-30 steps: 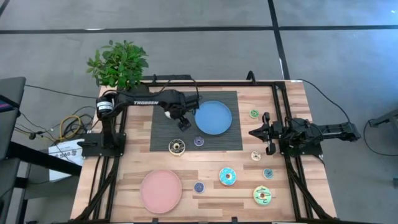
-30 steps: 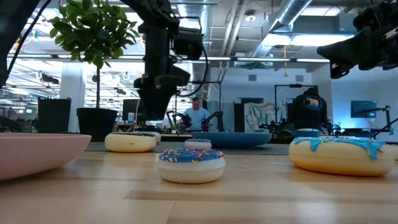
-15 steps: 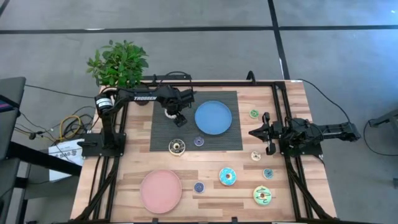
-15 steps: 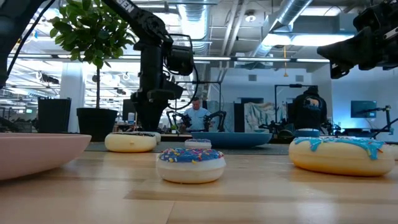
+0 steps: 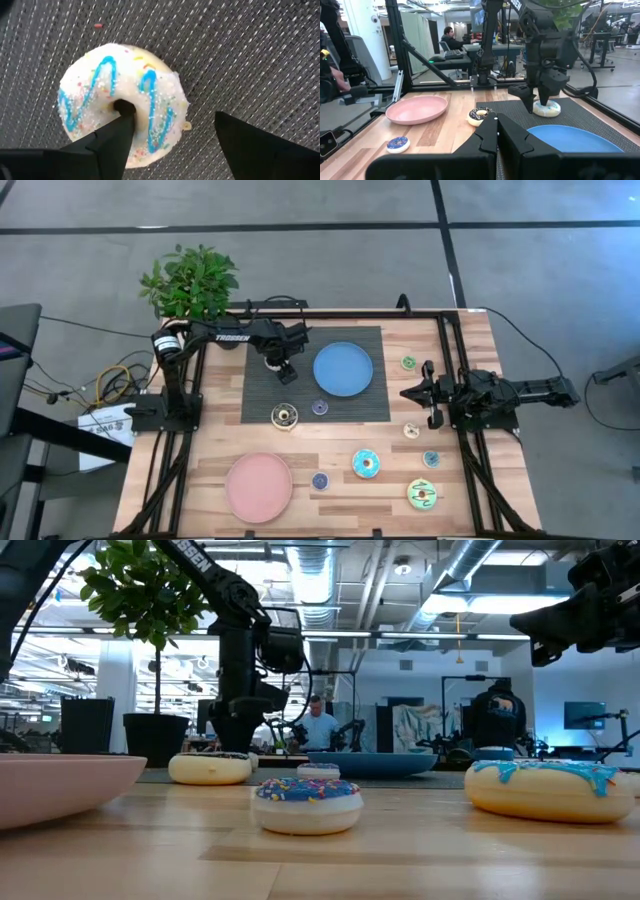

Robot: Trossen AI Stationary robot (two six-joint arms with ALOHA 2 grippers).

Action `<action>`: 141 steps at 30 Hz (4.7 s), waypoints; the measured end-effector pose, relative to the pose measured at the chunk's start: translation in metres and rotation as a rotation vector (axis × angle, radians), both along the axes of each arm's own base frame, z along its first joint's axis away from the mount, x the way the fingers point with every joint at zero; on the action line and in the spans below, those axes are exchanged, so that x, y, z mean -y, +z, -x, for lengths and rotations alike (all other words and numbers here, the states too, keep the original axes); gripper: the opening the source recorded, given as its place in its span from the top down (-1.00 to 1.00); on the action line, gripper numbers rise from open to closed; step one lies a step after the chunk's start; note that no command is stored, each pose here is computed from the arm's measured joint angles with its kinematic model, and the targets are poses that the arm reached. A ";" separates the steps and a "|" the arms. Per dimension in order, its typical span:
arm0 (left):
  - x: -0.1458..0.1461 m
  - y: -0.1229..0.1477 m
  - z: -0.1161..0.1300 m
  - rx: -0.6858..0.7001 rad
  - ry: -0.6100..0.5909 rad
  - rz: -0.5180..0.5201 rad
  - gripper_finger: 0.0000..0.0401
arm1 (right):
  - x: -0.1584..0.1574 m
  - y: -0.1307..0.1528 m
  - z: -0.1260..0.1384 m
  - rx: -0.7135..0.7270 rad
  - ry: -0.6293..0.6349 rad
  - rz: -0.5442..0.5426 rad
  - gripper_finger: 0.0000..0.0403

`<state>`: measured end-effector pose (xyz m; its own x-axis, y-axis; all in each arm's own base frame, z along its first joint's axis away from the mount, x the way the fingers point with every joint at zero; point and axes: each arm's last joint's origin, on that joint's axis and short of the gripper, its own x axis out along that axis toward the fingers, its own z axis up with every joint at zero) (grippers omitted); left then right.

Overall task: Pick & Place donuts
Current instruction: Put the big white donut on the light orange plate, then put the small green donut on the blue plate

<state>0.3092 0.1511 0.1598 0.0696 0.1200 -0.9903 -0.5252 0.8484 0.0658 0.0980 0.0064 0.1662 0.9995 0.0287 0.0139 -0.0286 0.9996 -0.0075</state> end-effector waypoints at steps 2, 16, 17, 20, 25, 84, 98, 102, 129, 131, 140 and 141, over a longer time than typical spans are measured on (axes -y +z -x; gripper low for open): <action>-0.001 0.000 -0.001 0.009 0.001 -0.017 -0.26 | 0.000 0.000 0.000 0.000 0.000 0.000 1.00; -0.001 0.000 -0.001 0.009 0.022 -0.026 0.40 | 0.000 0.000 0.000 0.000 0.000 0.000 1.00; -0.001 0.000 -0.001 0.009 0.022 -0.026 0.43 | 0.000 0.000 0.000 0.000 0.000 0.000 1.00; -0.001 0.000 -0.001 0.010 0.026 -0.023 0.51 | 0.000 0.000 0.000 0.000 0.000 0.000 1.00; -0.001 0.008 -0.002 -0.003 0.061 -0.005 0.58 | 0.000 0.000 0.000 0.000 0.000 0.000 1.00; 0.389 0.021 0.095 0.116 -0.162 0.120 0.58 | 0.000 0.000 0.000 0.000 0.000 0.000 1.00; 0.387 0.018 0.097 0.109 -0.161 0.109 0.34 | 0.000 0.000 0.000 0.000 0.000 0.000 1.00; 0.388 0.019 0.098 0.063 -0.182 0.157 0.19 | 0.000 0.000 0.000 0.000 0.000 0.000 1.00; 0.307 0.205 0.013 0.350 -0.215 0.005 0.03 | 0.000 0.000 0.000 0.000 0.000 0.000 1.00; 0.296 0.214 0.005 0.397 -0.268 -0.024 0.03 | 0.000 0.000 0.000 0.000 0.000 0.000 1.00; 0.243 0.224 -0.037 0.594 -0.165 -0.026 0.03 | 0.000 0.000 0.000 0.000 0.000 0.000 1.00; 0.235 0.224 -0.041 0.606 -0.149 -0.029 0.03 | 0.000 0.000 0.000 0.000 0.000 0.000 1.00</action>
<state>0.3498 -0.0842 0.3835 0.6360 0.0920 -0.7662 -0.3526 0.9178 -0.1825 0.0980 0.0064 0.1662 0.9995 0.0288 0.0138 -0.0287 0.9996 -0.0075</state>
